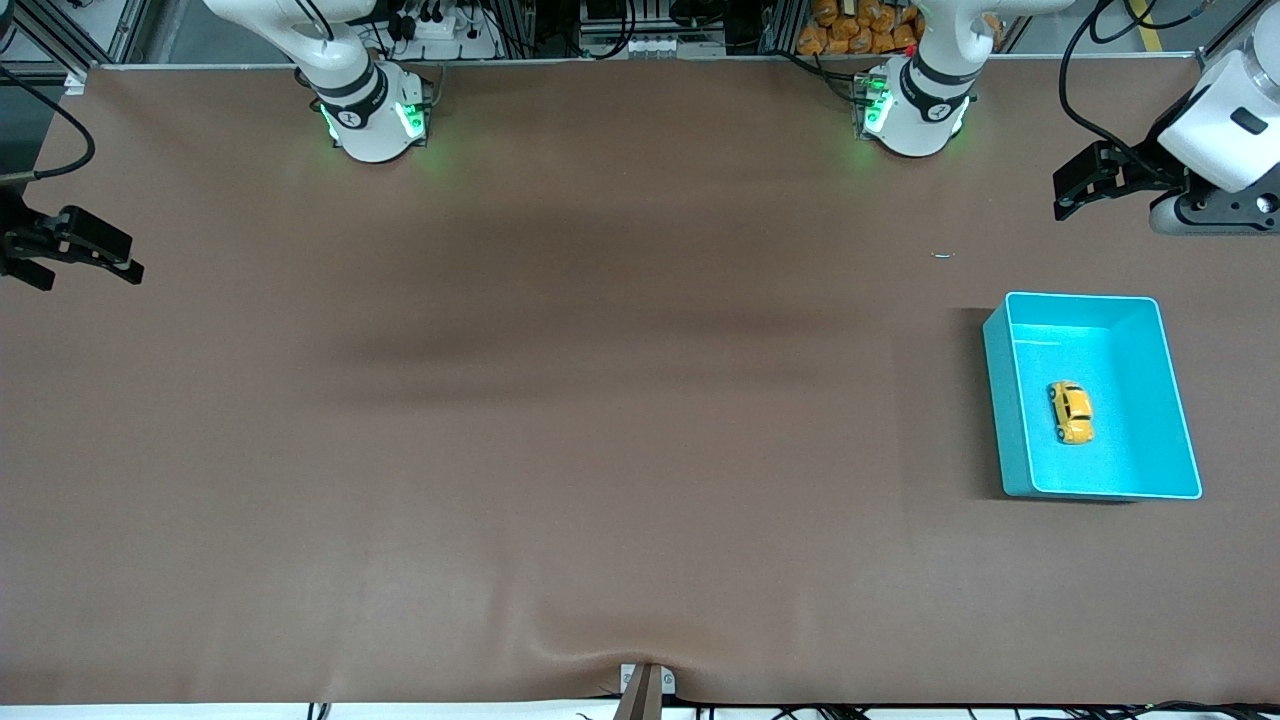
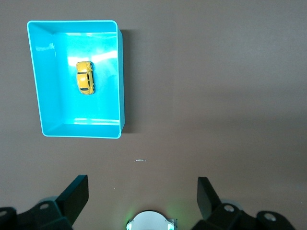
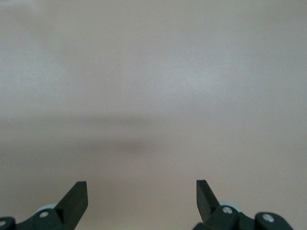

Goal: Wind and store yellow beetle car

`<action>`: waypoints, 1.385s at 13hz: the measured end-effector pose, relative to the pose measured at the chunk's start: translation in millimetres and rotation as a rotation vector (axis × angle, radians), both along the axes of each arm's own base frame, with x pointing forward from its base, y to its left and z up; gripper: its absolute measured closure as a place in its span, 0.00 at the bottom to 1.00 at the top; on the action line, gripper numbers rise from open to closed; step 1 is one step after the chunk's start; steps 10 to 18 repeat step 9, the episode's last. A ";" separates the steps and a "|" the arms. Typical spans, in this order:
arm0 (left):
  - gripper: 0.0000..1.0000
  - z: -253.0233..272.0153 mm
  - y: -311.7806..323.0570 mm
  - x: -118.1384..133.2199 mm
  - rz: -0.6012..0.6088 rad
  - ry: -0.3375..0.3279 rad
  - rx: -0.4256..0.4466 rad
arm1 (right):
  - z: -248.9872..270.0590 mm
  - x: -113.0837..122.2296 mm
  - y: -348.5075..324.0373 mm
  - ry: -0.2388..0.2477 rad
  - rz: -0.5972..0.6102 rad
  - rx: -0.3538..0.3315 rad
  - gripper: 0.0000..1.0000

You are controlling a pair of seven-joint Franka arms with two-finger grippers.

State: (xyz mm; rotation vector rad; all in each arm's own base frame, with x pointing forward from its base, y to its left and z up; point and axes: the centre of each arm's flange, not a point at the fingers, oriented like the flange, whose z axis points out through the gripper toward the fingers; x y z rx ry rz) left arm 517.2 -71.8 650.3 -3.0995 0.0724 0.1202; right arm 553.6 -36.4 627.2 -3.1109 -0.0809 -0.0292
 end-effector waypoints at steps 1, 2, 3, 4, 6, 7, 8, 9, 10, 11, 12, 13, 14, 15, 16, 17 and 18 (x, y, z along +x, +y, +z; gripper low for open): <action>0.00 0.0 0.1 0.0 0.000 0.000 0.000 | 0.6 -0.1 0.0 -0.002 0.000 0.000 0.00; 0.00 0.1 0.1 0.1 0.000 -0.001 0.000 | 1.6 -0.6 0.0 -0.004 0.000 0.000 0.00; 0.00 0.3 0.4 0.5 0.001 -0.004 -0.001 | 3.3 -1.2 0.0 -0.007 0.000 0.000 0.00; 0.00 0.6 0.7 1.0 0.001 -0.008 -0.001 | 5.3 -2.2 0.0 -0.011 0.000 0.000 0.00; 0.00 1.0 0.9 1.5 0.002 -0.012 -0.002 | 7.9 -3.6 0.0 -0.016 0.000 0.000 0.00; 0.00 1.1 0.9 1.6 0.002 -0.013 -0.002 | 8.1 -3.7 0.0 -0.016 0.000 0.000 0.00; 0.00 1.2 0.6 1.7 0.001 -0.014 -0.004 | 8.1 -3.7 0.0 -0.016 0.000 0.000 0.00; 0.00 1.2 0.5 1.7 0.001 -0.014 -0.005 | 8.1 -3.7 0.0 -0.016 0.000 0.000 0.00; 0.00 1.2 0.5 1.7 0.001 -0.014 -0.005 | 8.1 -3.7 0.0 -0.016 0.000 0.000 0.00; 0.00 1.2 0.5 1.7 0.001 -0.014 -0.005 | 8.1 -3.7 0.0 -0.016 0.000 0.000 0.00; 0.00 1.2 0.5 1.7 0.001 -0.014 -0.005 | 8.1 -3.7 0.0 -0.016 0.000 0.000 0.00; 0.00 1.2 0.5 1.7 0.001 -0.014 -0.005 | 8.1 -3.7 0.0 -0.016 0.000 0.000 0.00; 0.00 1.2 0.5 1.7 0.001 -0.014 -0.005 | 8.1 -3.7 0.0 -0.016 0.000 0.000 0.00; 0.00 1.2 0.5 1.7 0.001 -0.014 -0.005 | 8.1 -3.7 0.0 -0.016 0.000 0.000 0.00; 0.00 1.2 0.5 1.7 0.001 -0.014 -0.005 | 8.1 -3.7 0.0 -0.016 0.000 0.000 0.00; 0.00 1.2 0.5 1.7 0.001 -0.014 -0.005 | 8.1 -3.7 0.0 -0.016 0.000 0.000 0.00; 0.00 1.2 0.5 1.7 0.001 -0.014 -0.005 | 8.1 -3.7 0.0 -0.016 0.000 0.000 0.00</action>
